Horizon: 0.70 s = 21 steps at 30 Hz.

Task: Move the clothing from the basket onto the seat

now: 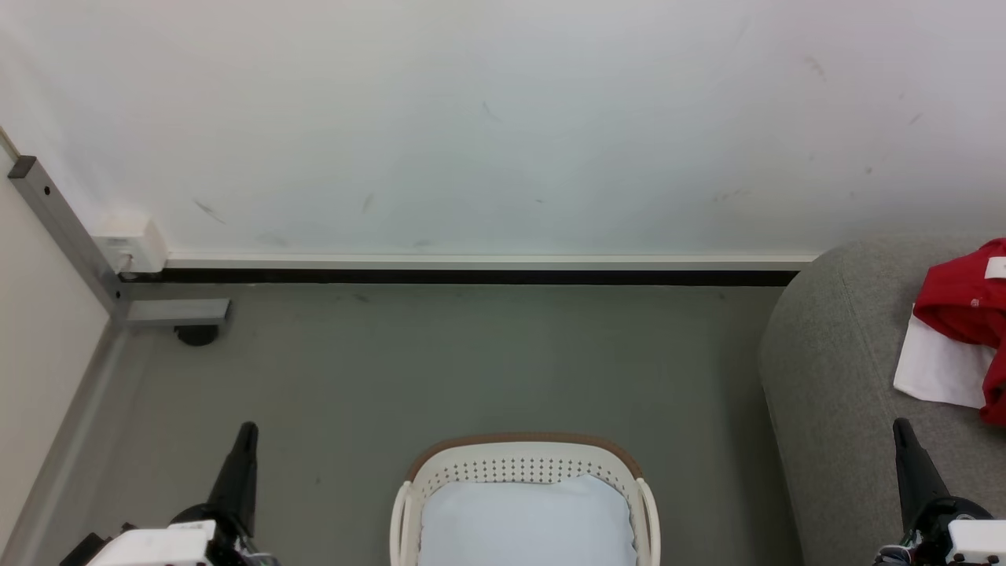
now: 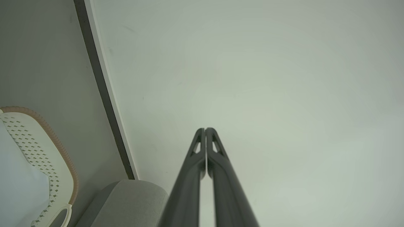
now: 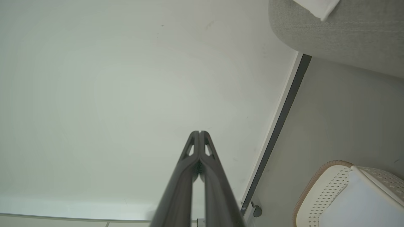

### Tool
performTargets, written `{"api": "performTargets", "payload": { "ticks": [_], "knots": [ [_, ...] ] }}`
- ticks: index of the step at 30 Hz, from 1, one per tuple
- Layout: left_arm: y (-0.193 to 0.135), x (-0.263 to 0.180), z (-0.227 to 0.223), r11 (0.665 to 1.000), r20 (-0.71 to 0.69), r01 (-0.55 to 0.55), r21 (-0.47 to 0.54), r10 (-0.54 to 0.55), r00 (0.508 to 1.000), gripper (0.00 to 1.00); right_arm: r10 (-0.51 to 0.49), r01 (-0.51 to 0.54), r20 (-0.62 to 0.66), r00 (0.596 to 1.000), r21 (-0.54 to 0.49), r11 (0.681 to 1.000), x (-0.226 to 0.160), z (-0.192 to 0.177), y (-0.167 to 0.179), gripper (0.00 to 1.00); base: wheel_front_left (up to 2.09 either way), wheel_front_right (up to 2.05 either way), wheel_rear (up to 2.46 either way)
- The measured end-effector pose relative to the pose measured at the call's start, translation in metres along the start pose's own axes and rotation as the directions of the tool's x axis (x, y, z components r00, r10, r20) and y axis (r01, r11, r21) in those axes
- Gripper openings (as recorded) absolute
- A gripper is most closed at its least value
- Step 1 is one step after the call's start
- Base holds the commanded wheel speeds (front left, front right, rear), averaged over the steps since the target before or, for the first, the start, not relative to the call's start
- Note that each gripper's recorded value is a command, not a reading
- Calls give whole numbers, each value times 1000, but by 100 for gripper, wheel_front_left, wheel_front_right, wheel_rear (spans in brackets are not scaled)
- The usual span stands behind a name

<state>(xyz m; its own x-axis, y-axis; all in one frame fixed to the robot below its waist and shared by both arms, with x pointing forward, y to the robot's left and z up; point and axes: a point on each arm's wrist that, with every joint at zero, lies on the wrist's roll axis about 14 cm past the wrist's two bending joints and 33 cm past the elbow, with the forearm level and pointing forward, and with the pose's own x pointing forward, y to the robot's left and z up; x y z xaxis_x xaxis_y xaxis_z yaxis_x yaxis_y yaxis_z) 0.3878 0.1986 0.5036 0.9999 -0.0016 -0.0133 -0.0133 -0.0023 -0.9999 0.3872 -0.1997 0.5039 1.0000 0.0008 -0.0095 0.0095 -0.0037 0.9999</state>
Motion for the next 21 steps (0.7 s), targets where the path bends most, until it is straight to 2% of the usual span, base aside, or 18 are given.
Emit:
{"api": "performTargets", "payload": {
  "ticks": [21],
  "knots": [
    [0, 0, 0, 1000, 0, 0, 0, 0, 1000, 0, 0, 0, 0, 1000, 0, 1000, 0, 0, 0, 0, 0, 0, 0]
  ]
}}
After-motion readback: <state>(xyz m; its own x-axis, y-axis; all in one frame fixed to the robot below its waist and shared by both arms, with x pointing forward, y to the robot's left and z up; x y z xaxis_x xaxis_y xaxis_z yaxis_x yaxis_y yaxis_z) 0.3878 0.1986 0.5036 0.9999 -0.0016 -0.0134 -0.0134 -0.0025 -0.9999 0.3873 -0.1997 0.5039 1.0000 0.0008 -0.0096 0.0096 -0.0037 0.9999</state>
